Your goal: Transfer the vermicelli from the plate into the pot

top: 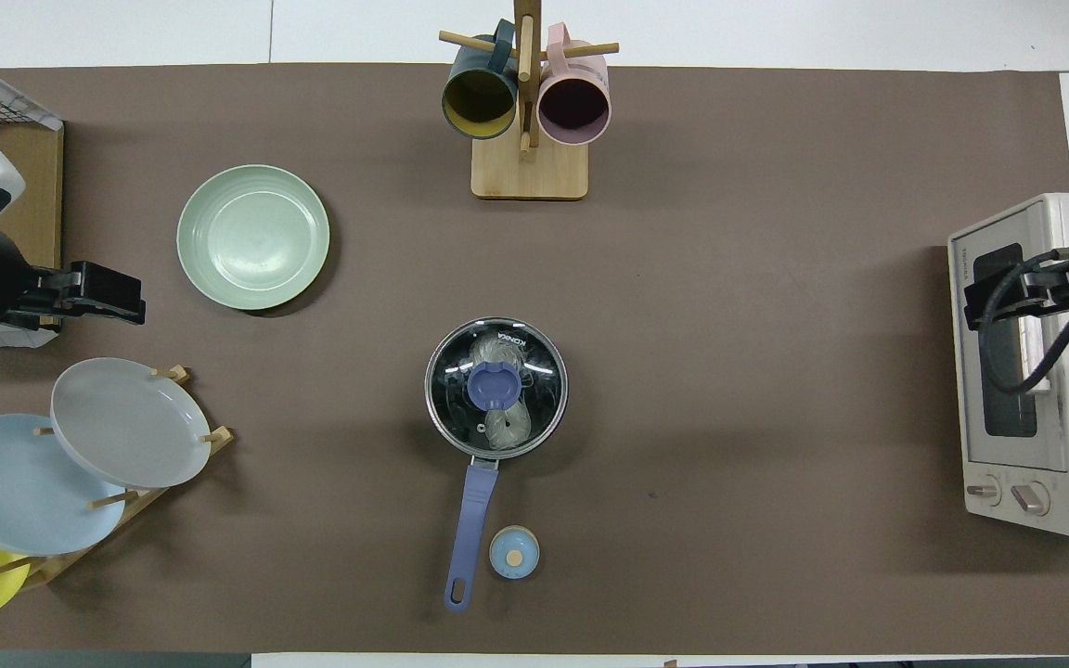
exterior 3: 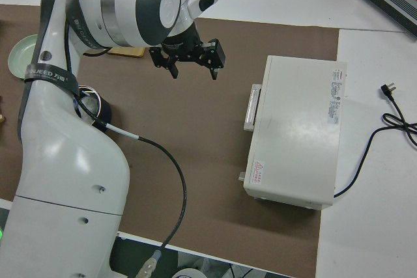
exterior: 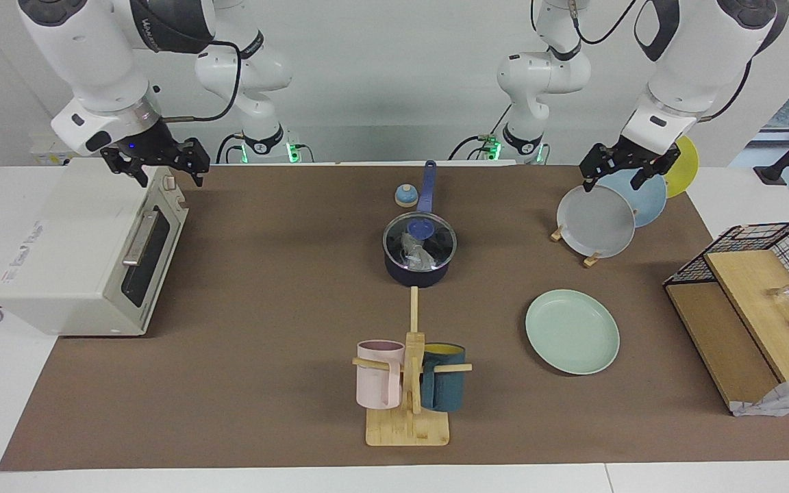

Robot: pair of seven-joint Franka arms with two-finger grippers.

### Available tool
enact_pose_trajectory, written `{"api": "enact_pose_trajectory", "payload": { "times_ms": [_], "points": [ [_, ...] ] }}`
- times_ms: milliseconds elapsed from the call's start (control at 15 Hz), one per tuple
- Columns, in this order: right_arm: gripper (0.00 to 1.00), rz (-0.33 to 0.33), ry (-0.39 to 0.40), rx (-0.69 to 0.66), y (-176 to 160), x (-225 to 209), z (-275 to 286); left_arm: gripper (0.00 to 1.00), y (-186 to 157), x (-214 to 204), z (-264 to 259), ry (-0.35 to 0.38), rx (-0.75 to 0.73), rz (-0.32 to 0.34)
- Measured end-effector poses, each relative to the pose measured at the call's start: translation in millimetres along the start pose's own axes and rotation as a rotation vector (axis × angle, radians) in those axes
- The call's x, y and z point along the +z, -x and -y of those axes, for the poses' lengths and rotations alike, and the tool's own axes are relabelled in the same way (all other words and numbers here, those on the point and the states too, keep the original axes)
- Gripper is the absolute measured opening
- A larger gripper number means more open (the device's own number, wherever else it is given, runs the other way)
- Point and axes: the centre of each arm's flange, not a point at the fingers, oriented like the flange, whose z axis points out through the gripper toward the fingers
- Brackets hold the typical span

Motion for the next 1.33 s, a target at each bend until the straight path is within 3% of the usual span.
{"api": "enact_pose_trajectory", "payload": {
  "times_ms": [1333],
  "points": [
    [1.0,-0.001,0.0,-0.002,7.2,-5.6,0.9,1.0,0.0,0.0,0.0,0.0,0.0,0.0]
  ]
}}
